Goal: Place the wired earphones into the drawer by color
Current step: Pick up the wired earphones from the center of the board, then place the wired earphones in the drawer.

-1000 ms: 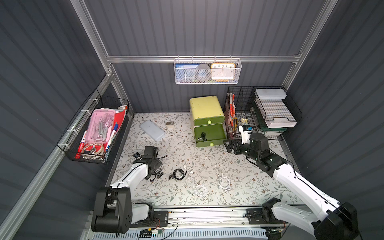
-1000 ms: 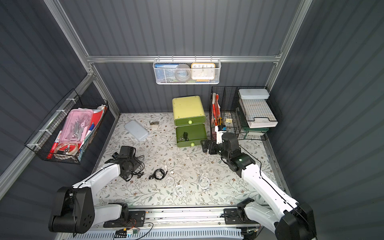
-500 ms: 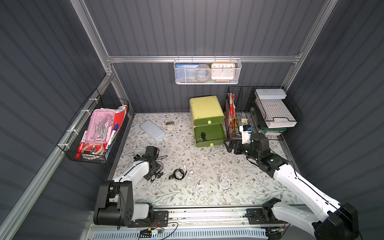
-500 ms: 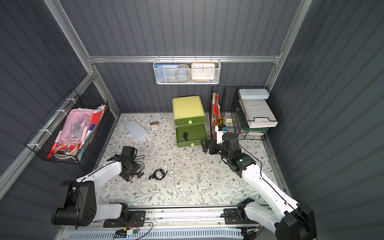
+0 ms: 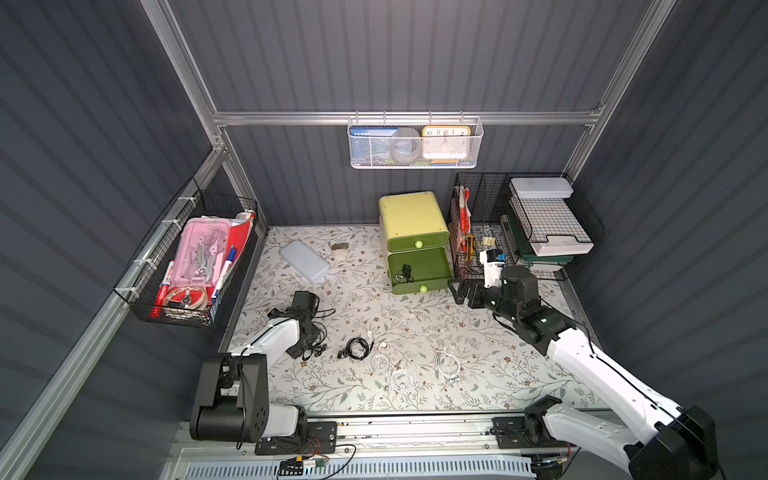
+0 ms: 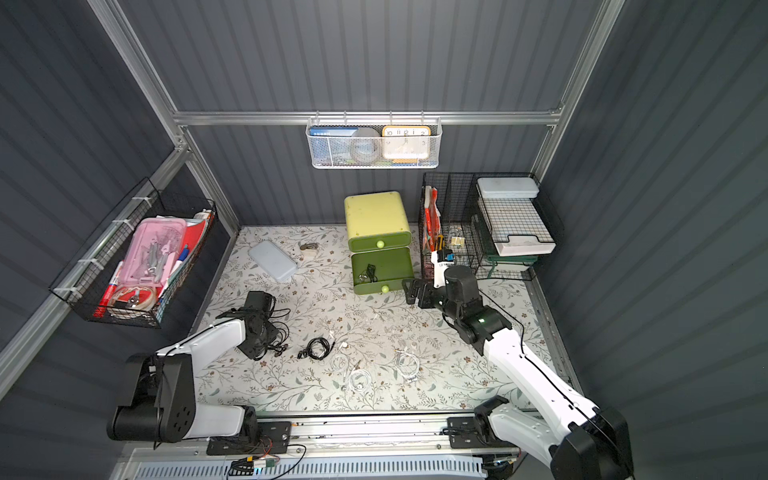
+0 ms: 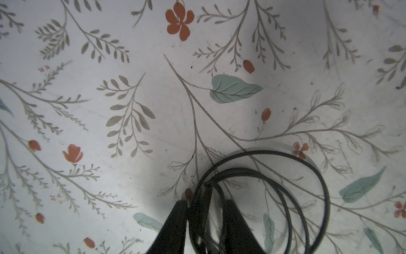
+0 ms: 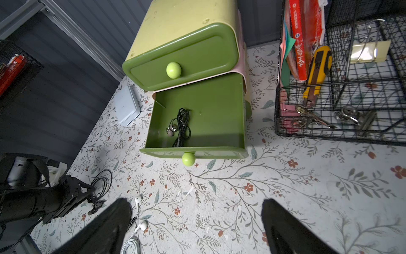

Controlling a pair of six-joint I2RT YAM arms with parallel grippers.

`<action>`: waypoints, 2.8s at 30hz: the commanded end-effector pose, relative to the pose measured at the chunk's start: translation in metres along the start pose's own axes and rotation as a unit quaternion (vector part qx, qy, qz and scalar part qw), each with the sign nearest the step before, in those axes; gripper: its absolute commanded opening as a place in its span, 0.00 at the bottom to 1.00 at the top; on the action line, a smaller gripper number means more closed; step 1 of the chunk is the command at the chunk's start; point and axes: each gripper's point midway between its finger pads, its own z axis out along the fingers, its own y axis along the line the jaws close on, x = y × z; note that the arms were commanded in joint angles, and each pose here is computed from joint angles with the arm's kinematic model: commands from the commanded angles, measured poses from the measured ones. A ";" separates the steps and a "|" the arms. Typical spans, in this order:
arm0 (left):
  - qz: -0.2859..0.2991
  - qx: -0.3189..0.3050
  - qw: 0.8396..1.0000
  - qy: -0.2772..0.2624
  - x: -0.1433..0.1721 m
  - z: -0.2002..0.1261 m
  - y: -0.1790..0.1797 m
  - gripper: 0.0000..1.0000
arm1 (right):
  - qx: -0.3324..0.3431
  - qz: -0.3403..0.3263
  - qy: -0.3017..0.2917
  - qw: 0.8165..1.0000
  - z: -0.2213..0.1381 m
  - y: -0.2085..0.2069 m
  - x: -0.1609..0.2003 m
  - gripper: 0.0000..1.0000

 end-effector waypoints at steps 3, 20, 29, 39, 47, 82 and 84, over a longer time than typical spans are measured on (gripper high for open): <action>0.004 -0.011 1.000 -0.005 -0.005 -0.002 0.002 0.21 | 0.003 -0.002 -0.007 1.000 -0.003 -0.002 -0.001 0.98; 0.002 0.023 0.999 -0.029 -0.016 -0.019 -0.007 0.00 | 0.005 -0.001 -0.008 1.000 -0.003 -0.003 -0.001 0.98; 0.035 0.132 0.985 -0.106 -0.054 -0.082 -0.038 0.00 | 0.010 -0.002 -0.011 1.000 -0.003 -0.005 -0.001 0.98; 0.121 0.242 0.948 -0.169 -0.078 -0.156 -0.072 0.00 | 0.014 0.001 -0.015 1.000 -0.002 -0.008 -0.001 0.98; 0.171 0.327 0.905 -0.211 -0.086 -0.207 -0.099 0.00 | 0.021 -0.002 -0.020 1.000 -0.003 -0.010 -0.002 0.97; 0.291 0.481 0.779 -0.278 0.023 -0.302 -0.300 0.00 | 0.060 0.000 -0.062 0.996 -0.019 -0.025 -0.012 0.97; 0.285 0.485 0.775 -0.289 0.028 -0.304 -0.308 0.00 | 0.060 0.001 -0.062 0.996 -0.019 -0.025 -0.012 0.97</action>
